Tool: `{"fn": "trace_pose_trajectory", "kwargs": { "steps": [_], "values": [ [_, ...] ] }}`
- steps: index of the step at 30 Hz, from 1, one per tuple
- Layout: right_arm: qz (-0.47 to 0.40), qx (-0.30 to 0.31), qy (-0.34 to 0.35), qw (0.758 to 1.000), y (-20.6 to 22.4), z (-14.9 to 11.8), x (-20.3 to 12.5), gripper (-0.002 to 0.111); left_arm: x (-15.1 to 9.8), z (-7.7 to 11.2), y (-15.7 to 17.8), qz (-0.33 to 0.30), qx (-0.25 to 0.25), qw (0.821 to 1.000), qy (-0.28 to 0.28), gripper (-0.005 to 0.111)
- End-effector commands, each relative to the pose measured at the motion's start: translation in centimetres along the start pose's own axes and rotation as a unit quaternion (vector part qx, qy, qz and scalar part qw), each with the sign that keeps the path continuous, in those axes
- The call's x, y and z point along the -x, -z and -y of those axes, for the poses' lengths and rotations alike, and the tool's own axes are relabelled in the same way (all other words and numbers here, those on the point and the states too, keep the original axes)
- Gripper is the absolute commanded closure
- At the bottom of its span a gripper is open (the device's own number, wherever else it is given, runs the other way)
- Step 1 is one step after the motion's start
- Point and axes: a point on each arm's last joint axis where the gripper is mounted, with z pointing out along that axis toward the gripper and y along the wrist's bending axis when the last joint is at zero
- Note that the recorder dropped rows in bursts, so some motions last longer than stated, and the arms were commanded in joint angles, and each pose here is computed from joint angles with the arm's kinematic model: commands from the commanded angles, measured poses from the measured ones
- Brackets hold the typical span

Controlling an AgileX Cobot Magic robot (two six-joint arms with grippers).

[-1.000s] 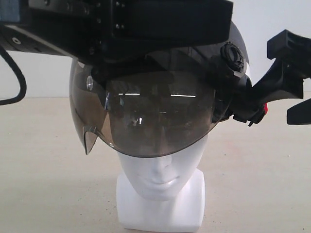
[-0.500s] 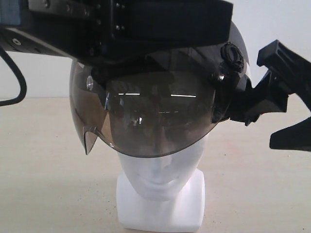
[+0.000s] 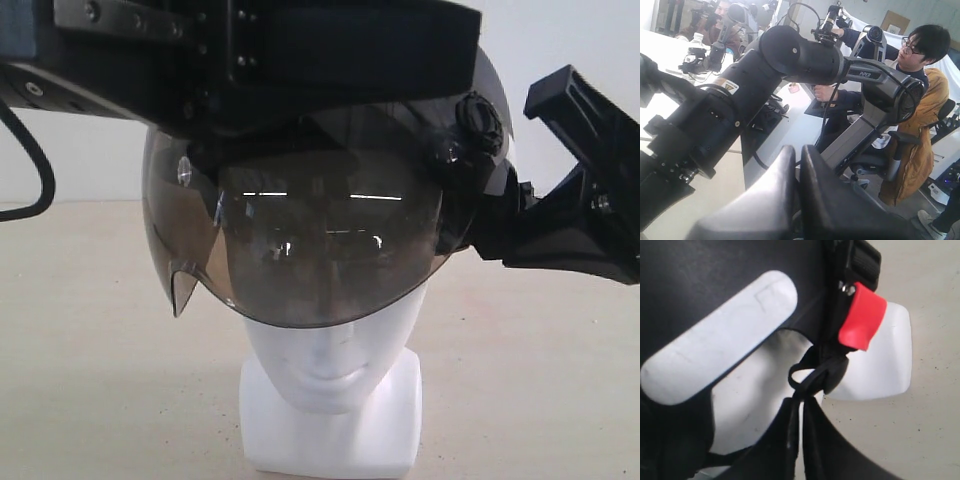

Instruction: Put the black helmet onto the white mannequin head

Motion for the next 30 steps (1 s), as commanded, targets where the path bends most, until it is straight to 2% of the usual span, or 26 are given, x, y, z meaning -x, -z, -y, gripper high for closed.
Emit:
{"fn": "trace_pose_trajectory", "kwargs": {
  "steps": [1, 10, 17, 22, 30],
  "values": [
    [-0.041, -0.051, 0.050, 0.997, -0.2, 1.2, -0.8, 0.108, -3.9, -3.1, -0.1, -0.090, 0.069, 0.991, 0.067, 0.102],
    [-0.068, -0.074, 0.057, 0.993, -1.3, 3.0, -1.9, 0.108, -3.9, -2.8, 0.0, -0.085, 0.070, 0.991, 0.082, 0.102],
    [-0.063, -0.083, 0.076, 0.992, -1.7, 3.8, -2.2, 0.108, -5.7, -1.0, 0.7, -0.077, 0.087, 0.988, 0.097, 0.102],
    [-0.041, -0.093, 0.095, 0.990, -1.8, 4.0, -1.8, 0.108, -6.7, -1.0, 0.8, -0.074, 0.091, 0.987, 0.114, 0.102],
    [0.012, -0.090, 0.098, 0.991, -1.8, 3.9, -0.7, 0.108, -6.7, -0.6, 0.1, -0.064, 0.076, 0.988, 0.117, 0.102]
  ]
}}
